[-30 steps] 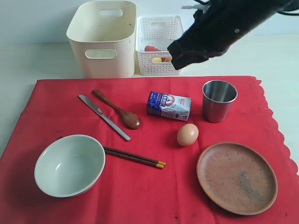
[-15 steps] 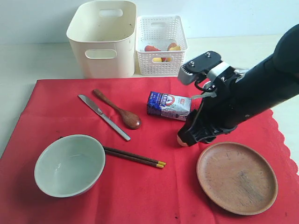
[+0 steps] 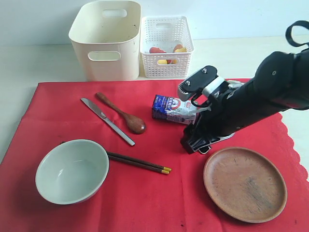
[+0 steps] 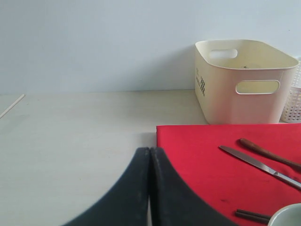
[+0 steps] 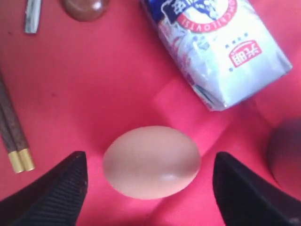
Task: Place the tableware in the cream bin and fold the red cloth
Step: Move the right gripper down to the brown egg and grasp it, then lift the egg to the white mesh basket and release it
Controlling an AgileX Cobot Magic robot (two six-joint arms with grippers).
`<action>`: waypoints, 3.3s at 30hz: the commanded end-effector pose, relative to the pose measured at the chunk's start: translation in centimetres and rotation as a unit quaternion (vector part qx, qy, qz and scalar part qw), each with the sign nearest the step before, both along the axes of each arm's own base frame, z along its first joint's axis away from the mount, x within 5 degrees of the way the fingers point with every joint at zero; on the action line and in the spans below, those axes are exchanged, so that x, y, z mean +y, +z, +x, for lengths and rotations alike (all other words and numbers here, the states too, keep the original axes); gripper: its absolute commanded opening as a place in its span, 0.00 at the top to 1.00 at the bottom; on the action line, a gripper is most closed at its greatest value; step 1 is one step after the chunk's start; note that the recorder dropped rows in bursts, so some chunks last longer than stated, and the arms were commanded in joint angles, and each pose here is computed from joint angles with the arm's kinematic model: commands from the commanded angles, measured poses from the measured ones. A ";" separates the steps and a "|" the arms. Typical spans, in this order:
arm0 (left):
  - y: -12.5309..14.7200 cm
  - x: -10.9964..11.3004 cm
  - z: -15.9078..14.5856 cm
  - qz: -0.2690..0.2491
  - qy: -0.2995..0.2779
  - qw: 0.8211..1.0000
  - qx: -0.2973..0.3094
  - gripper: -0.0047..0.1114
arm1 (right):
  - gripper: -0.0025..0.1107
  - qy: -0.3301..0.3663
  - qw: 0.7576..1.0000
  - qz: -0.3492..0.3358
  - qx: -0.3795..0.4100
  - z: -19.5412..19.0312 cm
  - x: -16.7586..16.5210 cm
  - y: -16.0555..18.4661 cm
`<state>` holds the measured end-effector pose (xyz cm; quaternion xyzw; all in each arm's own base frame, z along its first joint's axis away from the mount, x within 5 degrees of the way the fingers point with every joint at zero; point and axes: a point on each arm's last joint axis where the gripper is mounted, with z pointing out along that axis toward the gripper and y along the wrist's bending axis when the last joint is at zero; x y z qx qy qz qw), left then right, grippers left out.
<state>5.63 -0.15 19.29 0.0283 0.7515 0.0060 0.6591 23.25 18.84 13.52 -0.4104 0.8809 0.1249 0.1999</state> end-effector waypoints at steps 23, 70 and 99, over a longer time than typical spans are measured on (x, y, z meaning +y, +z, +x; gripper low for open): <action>0.1 0.0 0.0 -0.001 0.002 1.000 -0.005 0.96 | 0.93 -0.006 1.000 -0.016 0.007 0.4 0.1 -1.9; 0.1 0.0 0.0 -0.001 0.002 1.000 -0.005 0.96 | 0.98 -0.103 0.971 0.168 -0.137 6.7 4.5 7.2; 0.1 0.0 0.0 -0.001 0.002 1.000 -0.005 0.96 | 0.98 -0.176 0.944 0.128 -0.248 18.9 6.8 3.3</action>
